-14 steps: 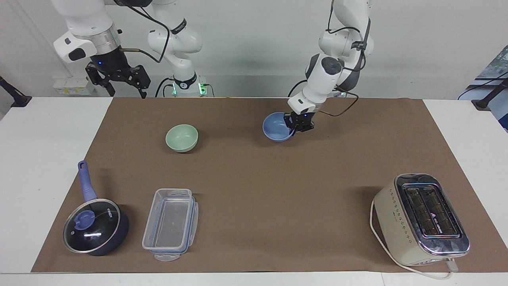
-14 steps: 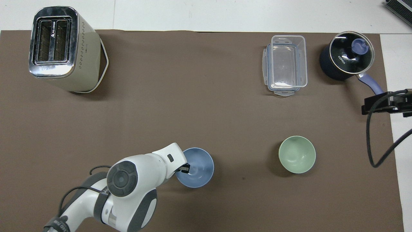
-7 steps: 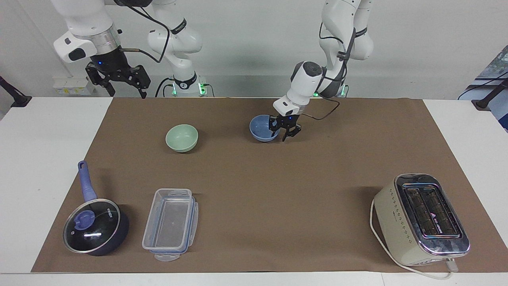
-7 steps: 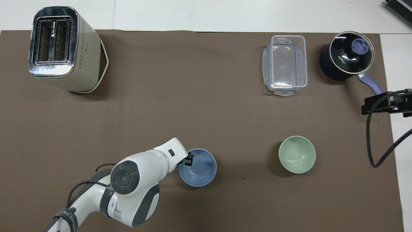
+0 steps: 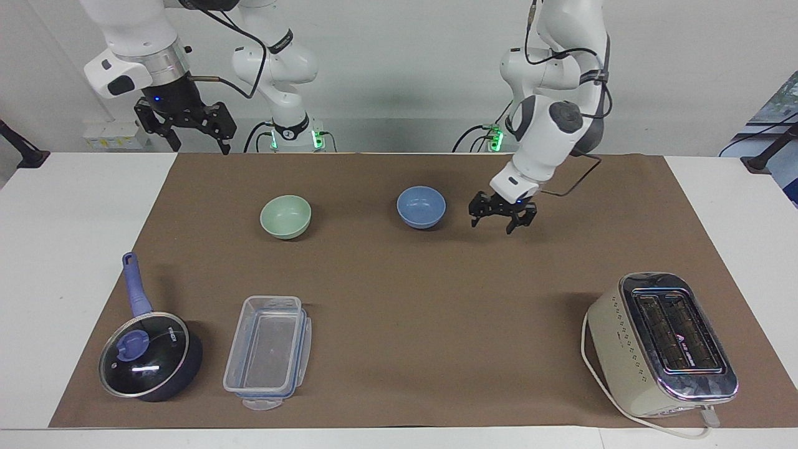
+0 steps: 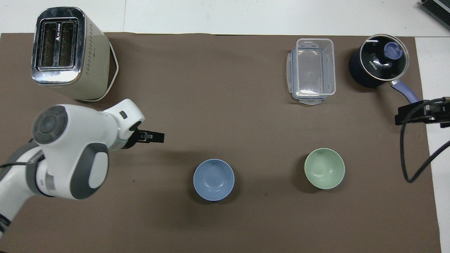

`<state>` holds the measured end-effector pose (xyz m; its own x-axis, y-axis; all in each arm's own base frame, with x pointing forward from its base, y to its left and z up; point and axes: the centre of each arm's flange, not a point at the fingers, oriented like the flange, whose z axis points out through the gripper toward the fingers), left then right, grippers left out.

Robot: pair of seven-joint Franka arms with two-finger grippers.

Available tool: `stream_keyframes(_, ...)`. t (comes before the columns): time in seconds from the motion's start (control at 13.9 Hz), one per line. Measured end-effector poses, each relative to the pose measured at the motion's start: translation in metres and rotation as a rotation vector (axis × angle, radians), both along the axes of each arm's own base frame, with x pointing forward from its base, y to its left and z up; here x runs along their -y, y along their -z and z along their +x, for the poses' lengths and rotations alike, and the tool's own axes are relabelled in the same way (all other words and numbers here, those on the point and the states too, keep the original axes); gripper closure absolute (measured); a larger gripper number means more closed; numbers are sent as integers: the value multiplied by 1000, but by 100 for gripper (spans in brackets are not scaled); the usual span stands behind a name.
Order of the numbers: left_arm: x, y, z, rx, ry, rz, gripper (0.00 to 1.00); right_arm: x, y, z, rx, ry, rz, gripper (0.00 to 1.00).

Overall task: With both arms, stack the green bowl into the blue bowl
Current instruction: 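Release the blue bowl and withdraw the left gripper to rest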

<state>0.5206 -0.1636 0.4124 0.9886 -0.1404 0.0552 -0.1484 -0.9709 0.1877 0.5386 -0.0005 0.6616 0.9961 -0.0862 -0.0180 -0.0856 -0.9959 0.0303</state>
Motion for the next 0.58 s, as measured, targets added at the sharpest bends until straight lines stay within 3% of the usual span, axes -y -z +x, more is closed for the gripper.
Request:
stream_keyframes(0.36, -111, -70, 31, -40, -15, 82, 0, 0, 0, 0, 0, 0, 0, 0)
stream_keyframes(0.58, -135, -131, 36, -31, -21, 139, 0, 0, 0, 0, 1, 0, 4, 0)
